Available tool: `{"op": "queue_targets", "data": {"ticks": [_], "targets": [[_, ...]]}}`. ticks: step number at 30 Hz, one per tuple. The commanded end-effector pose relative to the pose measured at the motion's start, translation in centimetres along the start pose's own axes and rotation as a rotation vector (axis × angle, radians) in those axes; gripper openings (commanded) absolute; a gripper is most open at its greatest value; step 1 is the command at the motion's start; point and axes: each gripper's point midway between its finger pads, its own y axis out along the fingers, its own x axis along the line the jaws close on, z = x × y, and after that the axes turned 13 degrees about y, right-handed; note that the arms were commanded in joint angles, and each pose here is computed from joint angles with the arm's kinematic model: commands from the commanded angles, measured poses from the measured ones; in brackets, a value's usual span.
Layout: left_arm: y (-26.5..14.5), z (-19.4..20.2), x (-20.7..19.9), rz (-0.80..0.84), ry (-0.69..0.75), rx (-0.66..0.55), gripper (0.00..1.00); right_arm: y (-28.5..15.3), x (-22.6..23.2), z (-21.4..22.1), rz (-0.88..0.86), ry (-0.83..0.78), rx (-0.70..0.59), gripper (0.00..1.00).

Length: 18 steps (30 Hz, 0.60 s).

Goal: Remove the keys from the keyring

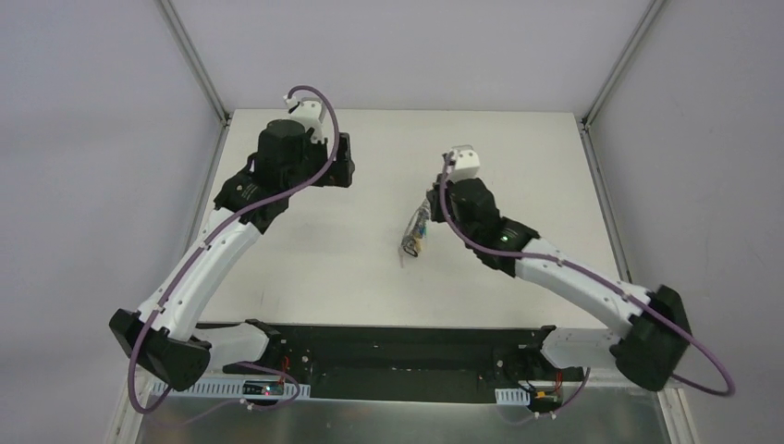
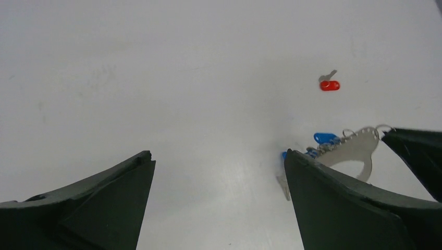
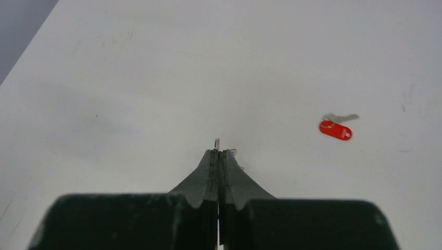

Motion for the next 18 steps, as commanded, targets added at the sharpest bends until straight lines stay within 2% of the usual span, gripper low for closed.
{"op": "queue_targets", "data": {"ticks": [1, 4, 9, 10, 12, 13, 14, 15, 18], "targets": [[-1.2, 4.2, 4.2, -0.181, 0.205, 0.113, 0.99, 6.1, 7.3, -4.7, -0.170, 0.073, -0.137, 0.00], [-1.5, 5.4, 6.9, -0.347, 0.199, 0.137, 0.99, 11.0, 10.2, -5.3, -0.190, 0.077, -0.144, 0.00], [-1.1, 7.1, 7.7, -0.402, 0.136, 0.145, 0.99, 17.2, 14.4, -6.4, -0.244, 0.101, -0.169, 0.00], [-1.0, 7.5, 7.9, -0.420, 0.123, 0.140, 0.99, 17.8, 15.5, -7.1, -0.275, 0.107, -0.185, 0.03], [-1.3, 7.3, 8.5, -0.473, 0.086, 0.121, 0.99, 18.8, 16.8, -6.9, -0.329, 0.078, -0.176, 0.38], [-1.7, 7.2, 9.0, -0.510, 0.060, 0.109, 0.99, 19.0, 17.0, -6.9, -0.333, 0.071, -0.179, 0.63], [-1.9, 7.1, 9.5, -0.551, 0.022, 0.092, 0.99, 19.2, 16.7, -7.1, -0.315, 0.079, -0.190, 0.76], [-2.2, 7.0, 10.0, -0.591, -0.018, 0.075, 0.99, 19.1, 16.3, -7.5, -0.296, 0.087, -0.203, 0.80], [-2.5, 6.6, 10.7, -0.659, -0.094, 0.041, 0.99, 17.2, 15.2, -9.2, -0.266, 0.065, -0.238, 0.85]]}}
